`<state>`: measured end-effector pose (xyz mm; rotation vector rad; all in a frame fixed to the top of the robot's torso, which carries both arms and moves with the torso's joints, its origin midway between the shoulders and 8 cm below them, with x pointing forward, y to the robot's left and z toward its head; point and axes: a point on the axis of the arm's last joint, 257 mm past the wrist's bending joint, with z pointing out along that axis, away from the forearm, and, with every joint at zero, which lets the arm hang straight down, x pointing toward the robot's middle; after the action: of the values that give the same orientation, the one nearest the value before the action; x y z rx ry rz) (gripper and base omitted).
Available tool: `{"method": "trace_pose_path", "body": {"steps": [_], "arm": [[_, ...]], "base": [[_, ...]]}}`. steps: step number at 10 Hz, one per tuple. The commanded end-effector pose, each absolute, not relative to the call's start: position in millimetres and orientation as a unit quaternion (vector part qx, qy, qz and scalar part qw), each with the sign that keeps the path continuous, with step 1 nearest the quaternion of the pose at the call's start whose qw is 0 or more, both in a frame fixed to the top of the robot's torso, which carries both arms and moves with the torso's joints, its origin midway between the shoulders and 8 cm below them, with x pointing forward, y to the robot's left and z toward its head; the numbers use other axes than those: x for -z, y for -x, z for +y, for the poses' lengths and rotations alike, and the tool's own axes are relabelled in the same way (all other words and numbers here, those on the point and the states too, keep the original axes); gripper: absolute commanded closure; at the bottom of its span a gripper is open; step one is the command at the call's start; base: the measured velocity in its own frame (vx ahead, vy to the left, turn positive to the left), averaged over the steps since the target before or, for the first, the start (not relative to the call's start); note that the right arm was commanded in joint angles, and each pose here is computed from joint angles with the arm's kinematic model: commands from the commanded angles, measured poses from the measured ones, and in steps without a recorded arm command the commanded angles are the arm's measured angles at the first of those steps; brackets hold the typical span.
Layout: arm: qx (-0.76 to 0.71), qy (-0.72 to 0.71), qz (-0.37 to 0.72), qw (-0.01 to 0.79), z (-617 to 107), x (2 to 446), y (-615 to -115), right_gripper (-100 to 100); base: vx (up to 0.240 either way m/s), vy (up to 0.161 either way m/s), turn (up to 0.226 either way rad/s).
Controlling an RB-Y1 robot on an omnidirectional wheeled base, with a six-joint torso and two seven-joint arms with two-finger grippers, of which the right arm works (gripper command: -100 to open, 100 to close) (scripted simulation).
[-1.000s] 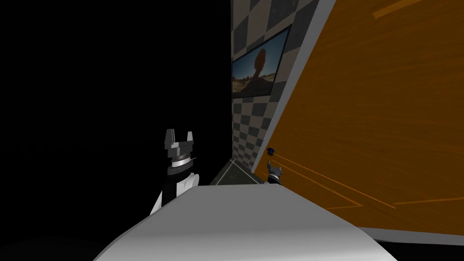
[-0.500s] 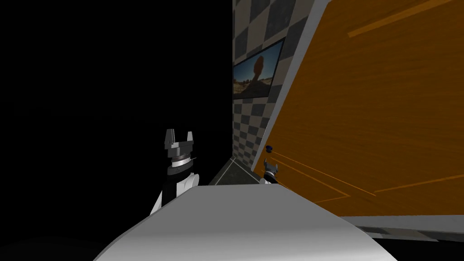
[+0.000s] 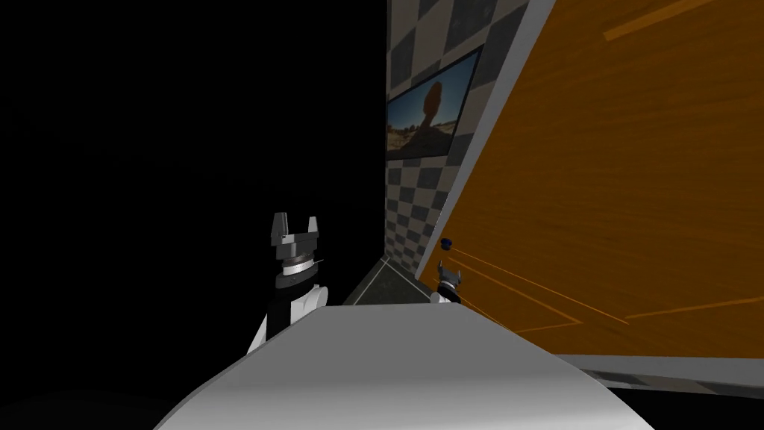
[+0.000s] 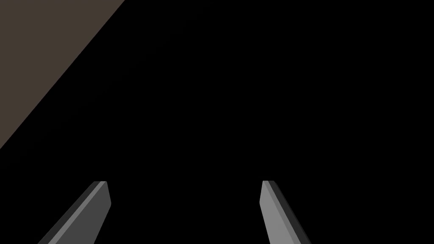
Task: Pull the door open
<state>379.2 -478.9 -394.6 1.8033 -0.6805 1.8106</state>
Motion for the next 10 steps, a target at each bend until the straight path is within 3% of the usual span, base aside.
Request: {"method": "trace_pose_path", "body": {"steps": [1, 10], "arm": [[-0.662, -0.660, -0.254, 0.250, -495.8, 393.8, -375.0, -100], [-0.660, -0.658, -0.255, 0.256, -515.8, 391.8, -373.9, -100]], "base": [[-0.009, 0.000, 0.053], [0.164, -0.087, 0.031]]}}
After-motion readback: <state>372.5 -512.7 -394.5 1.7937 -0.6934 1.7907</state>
